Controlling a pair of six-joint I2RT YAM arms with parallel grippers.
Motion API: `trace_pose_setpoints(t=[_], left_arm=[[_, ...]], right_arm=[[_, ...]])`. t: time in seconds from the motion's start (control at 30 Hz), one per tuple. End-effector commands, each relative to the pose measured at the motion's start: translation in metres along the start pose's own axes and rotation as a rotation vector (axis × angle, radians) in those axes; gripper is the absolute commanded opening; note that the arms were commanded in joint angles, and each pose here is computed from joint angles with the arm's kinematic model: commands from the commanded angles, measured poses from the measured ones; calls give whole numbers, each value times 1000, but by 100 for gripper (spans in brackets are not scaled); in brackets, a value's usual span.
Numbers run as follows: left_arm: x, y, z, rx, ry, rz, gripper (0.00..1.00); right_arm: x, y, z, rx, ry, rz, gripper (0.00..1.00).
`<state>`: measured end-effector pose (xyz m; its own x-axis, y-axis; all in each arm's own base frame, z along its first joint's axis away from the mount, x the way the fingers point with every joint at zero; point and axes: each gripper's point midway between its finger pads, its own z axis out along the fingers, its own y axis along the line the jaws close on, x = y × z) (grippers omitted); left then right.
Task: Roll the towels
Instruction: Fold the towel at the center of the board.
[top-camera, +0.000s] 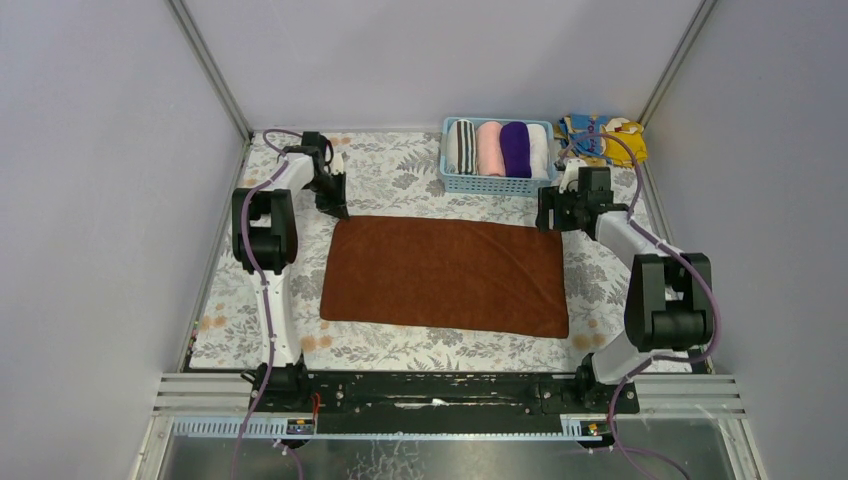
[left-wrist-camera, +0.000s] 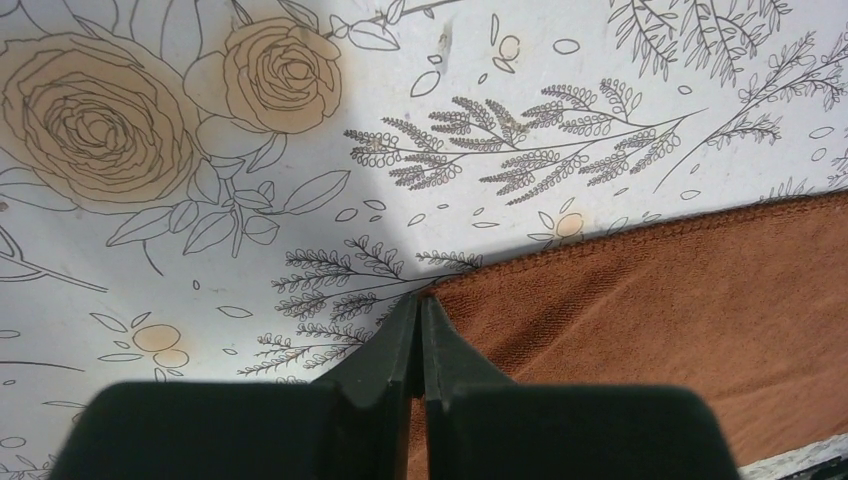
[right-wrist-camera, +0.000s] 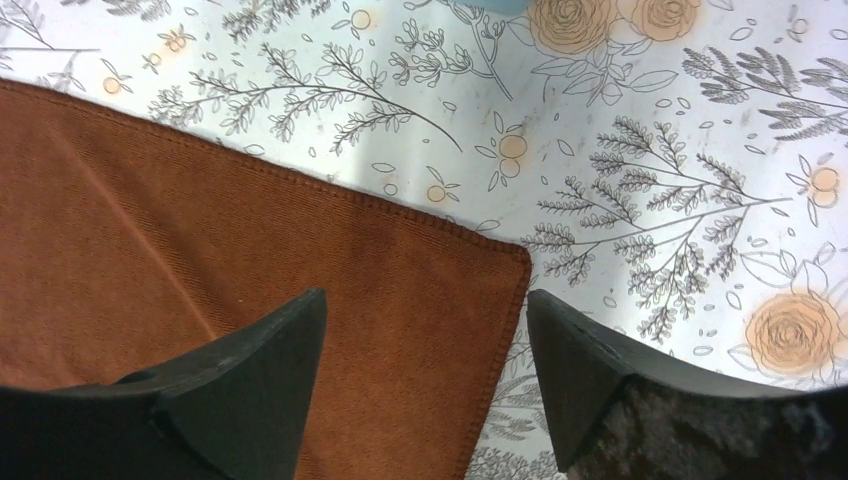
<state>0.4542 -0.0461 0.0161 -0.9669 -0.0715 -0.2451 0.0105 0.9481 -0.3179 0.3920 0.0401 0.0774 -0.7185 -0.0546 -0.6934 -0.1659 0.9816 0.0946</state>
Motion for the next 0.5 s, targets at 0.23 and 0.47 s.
trace_pose_setpoints(t=[0.23,0.47], left_arm=[[-4,12,3,-47,17,-9,0],[-6,15,2,-65,14,-8,0]], right_arm=[[6,-23,27,-116,152,-76,53],[23,-37,33,-61,227,-102,50]])
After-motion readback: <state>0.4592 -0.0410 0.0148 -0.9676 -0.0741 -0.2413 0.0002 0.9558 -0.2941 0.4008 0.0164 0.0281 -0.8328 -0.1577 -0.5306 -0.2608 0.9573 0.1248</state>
